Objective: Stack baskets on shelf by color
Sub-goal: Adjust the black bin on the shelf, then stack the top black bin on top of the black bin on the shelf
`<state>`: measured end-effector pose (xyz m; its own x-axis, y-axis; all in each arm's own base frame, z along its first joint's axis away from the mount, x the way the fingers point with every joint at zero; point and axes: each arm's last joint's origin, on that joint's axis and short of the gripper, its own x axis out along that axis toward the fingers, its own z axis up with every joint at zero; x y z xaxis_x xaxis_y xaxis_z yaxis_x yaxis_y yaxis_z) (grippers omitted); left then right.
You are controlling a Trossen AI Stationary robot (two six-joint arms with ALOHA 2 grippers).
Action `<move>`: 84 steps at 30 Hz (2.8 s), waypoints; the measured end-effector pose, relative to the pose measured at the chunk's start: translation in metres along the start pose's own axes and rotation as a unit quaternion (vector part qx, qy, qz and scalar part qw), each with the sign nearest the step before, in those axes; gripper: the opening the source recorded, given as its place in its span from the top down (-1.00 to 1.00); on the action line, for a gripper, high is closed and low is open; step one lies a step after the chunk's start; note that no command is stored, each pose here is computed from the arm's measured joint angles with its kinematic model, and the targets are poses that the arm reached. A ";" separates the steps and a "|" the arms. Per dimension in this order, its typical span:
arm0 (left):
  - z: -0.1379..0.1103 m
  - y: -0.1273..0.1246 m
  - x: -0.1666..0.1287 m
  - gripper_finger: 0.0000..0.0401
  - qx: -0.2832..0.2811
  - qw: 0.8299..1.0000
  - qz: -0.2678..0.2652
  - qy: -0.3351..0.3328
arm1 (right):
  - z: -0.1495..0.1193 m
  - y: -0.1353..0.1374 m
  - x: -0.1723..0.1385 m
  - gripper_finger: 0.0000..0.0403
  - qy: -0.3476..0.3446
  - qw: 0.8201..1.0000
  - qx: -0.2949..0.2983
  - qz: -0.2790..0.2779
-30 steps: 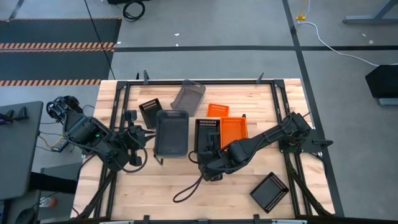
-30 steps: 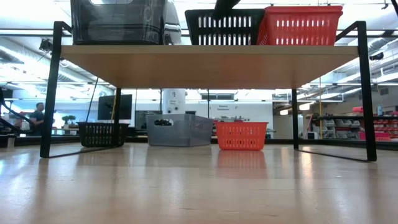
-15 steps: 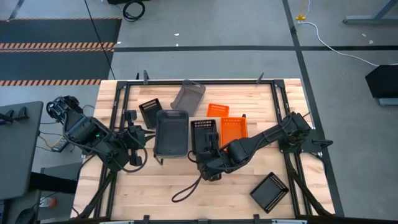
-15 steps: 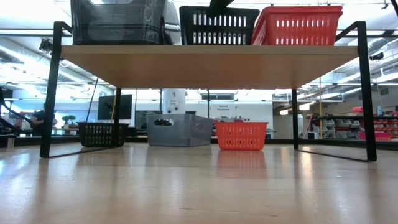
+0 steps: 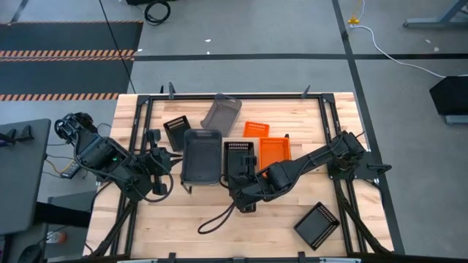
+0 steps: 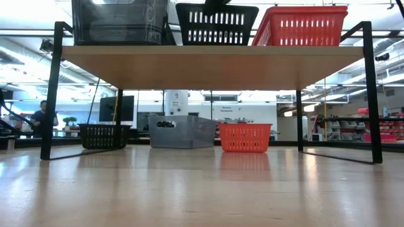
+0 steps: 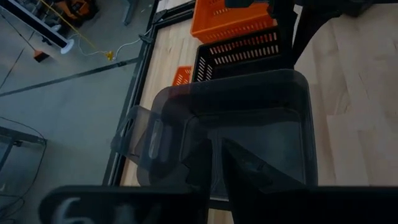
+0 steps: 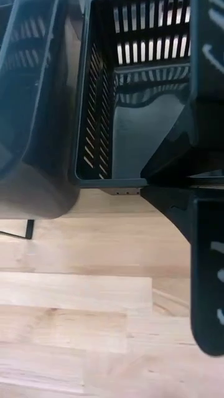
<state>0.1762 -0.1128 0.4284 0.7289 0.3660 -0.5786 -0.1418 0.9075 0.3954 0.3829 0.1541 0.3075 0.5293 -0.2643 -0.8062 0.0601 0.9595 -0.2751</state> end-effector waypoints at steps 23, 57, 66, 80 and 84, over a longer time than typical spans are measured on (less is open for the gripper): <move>0.000 0.000 0.000 0.81 -0.006 1.000 -0.004 0.002 | 0.001 0.001 0.000 0.57 -0.003 1.000 0.015 0.004; -0.023 0.079 -0.008 0.92 -0.030 0.994 0.097 0.037 | -0.016 0.052 -0.102 0.22 0.038 0.979 0.143 0.137; -0.011 0.102 0.013 0.82 -0.041 0.998 -0.011 0.037 | -0.071 0.112 -0.133 0.22 0.048 0.961 0.253 0.098; -0.049 0.155 0.085 0.87 -0.126 0.981 -0.046 0.139 | -0.161 0.155 -0.134 0.22 0.072 0.950 0.305 -0.006; -0.093 0.165 0.119 0.84 -0.165 0.958 -0.027 0.233 | -0.159 0.152 -0.131 0.22 0.073 0.952 0.295 -0.013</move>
<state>0.1771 0.0991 0.3585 0.3742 0.2986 -0.8780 -0.3726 0.9154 0.1525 0.1883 0.3194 0.2881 0.3996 -0.2588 -0.8794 0.5607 0.8279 0.0112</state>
